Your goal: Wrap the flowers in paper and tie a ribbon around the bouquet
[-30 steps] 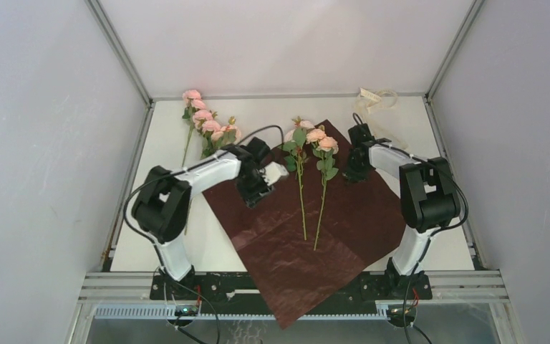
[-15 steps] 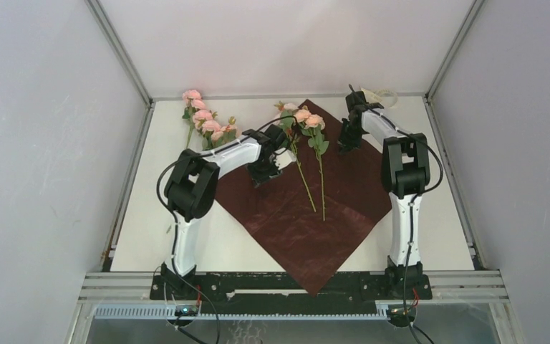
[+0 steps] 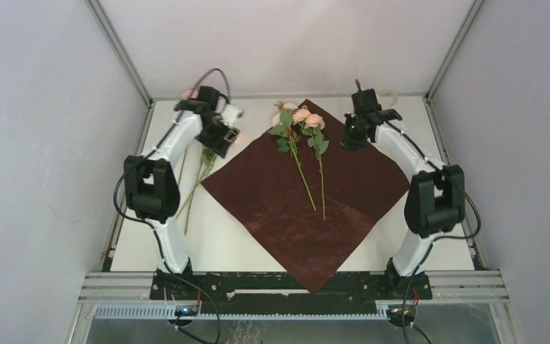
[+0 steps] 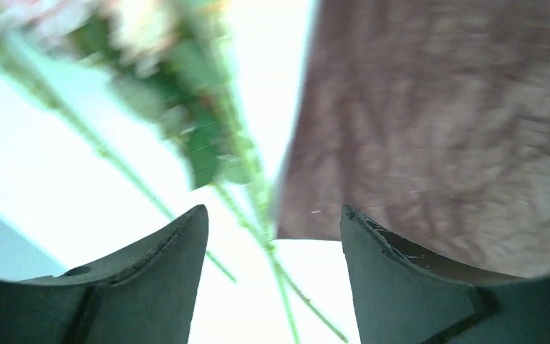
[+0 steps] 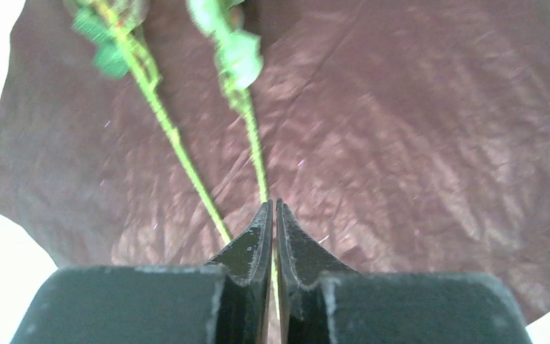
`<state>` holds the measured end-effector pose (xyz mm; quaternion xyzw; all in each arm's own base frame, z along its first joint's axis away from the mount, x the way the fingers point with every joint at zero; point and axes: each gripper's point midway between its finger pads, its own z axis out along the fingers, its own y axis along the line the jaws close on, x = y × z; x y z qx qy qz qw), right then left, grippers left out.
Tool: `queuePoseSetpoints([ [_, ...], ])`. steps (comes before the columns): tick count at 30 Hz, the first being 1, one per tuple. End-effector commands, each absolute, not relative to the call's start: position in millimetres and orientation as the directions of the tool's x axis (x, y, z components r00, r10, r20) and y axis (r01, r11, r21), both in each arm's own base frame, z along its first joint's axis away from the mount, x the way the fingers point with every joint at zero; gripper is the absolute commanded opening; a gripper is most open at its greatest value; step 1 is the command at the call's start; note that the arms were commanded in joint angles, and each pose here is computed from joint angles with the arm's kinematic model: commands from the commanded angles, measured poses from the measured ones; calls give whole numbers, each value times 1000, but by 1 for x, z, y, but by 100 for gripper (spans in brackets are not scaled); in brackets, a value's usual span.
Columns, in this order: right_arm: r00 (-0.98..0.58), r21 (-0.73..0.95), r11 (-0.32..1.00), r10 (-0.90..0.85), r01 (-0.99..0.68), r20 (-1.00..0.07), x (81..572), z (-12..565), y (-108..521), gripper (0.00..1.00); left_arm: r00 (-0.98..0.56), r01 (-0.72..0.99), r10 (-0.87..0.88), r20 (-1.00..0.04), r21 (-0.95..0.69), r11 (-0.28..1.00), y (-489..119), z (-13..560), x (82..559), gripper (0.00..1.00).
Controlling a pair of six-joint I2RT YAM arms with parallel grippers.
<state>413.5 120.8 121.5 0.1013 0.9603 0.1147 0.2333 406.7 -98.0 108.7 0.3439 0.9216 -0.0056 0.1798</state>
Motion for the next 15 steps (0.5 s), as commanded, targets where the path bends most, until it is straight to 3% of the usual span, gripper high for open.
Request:
queuePoseSetpoints([
  [1, -819, 312, 950, 178, -2, -546, 399, 152, 155, 13, -825, 462, 468, -315, 99, 881, -35, 112, 424, 74],
  [6, -821, 291, 955, 125, -52, -557, 380, 152, 172, 19, -888, 372, 384, -251, 95, 923, 5, 83, 439, 73],
  [15, -846, 266, 962, 93, -59, -524, 366, 134, 176, 20, -897, 389, 383, -222, 16, 921, -3, 59, 435, 64],
])
